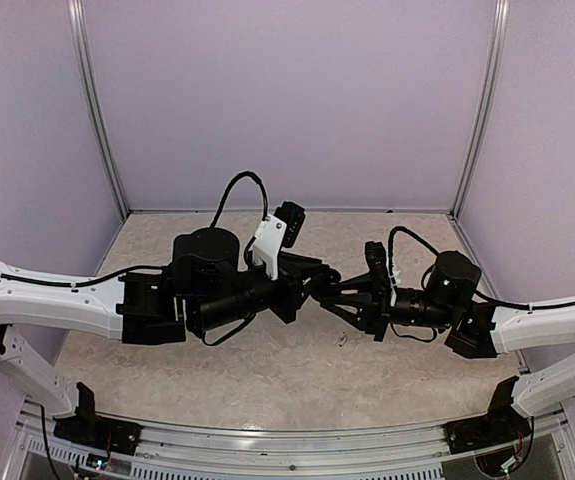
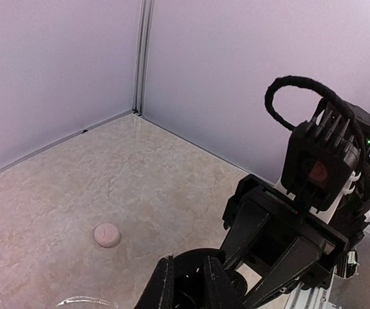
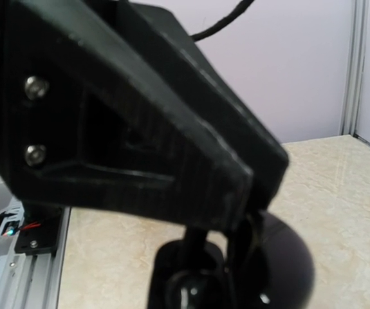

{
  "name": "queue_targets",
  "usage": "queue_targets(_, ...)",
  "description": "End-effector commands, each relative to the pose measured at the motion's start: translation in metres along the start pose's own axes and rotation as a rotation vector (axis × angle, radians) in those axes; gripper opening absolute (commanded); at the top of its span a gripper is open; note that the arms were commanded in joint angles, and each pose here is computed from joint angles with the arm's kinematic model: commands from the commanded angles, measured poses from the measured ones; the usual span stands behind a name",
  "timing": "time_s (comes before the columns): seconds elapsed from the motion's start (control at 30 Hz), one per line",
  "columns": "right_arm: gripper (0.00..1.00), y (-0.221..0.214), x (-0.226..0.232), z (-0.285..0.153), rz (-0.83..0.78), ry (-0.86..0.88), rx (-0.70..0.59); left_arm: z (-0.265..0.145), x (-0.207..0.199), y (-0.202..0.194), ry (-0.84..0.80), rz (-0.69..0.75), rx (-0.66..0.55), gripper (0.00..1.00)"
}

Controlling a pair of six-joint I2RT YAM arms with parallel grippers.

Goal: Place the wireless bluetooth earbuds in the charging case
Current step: Place the left earbud in the left side groove of the charging case.

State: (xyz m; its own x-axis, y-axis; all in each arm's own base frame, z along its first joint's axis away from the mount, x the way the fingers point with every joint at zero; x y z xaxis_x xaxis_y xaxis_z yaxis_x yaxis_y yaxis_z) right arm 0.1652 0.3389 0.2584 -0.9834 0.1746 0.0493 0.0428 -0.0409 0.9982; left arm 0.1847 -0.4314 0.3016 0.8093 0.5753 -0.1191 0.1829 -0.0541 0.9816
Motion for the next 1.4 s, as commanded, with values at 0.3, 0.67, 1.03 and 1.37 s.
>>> queue_targets(0.3,0.0,0.032,0.003,-0.004,-0.06,-0.018,-0.115,0.003,-0.006,-0.012,-0.017,0.007,0.038,0.15)
queue_targets(0.67,0.0,0.032,0.0,-0.002,-0.073,-0.035,-0.11,0.007,-0.019,-0.014,-0.062,-0.034,0.039,0.15)
queue_targets(1.03,0.0,0.038,0.007,-0.003,-0.091,0.003,-0.132,0.011,-0.014,-0.027,-0.016,-0.029,0.069,0.15)
queue_targets(1.37,0.0,0.035,0.019,-0.004,-0.074,0.081,-0.133,0.007,0.002,-0.022,0.076,0.032,0.04,0.15)
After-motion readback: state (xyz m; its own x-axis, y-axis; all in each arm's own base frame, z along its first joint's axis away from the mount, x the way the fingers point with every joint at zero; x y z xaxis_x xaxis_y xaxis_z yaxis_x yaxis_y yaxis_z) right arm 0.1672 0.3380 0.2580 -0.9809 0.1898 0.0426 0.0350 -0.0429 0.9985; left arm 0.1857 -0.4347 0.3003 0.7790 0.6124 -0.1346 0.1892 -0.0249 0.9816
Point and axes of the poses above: each gripper's point midway between its finger pads, its own z axis out along the fingers, its own x axis along the line the jaws close on, y = z × x, the point moved 1 cm from there along -z, back along the fingers, and after that the axes turned 2 degrees about z, right-handed, at the moved point
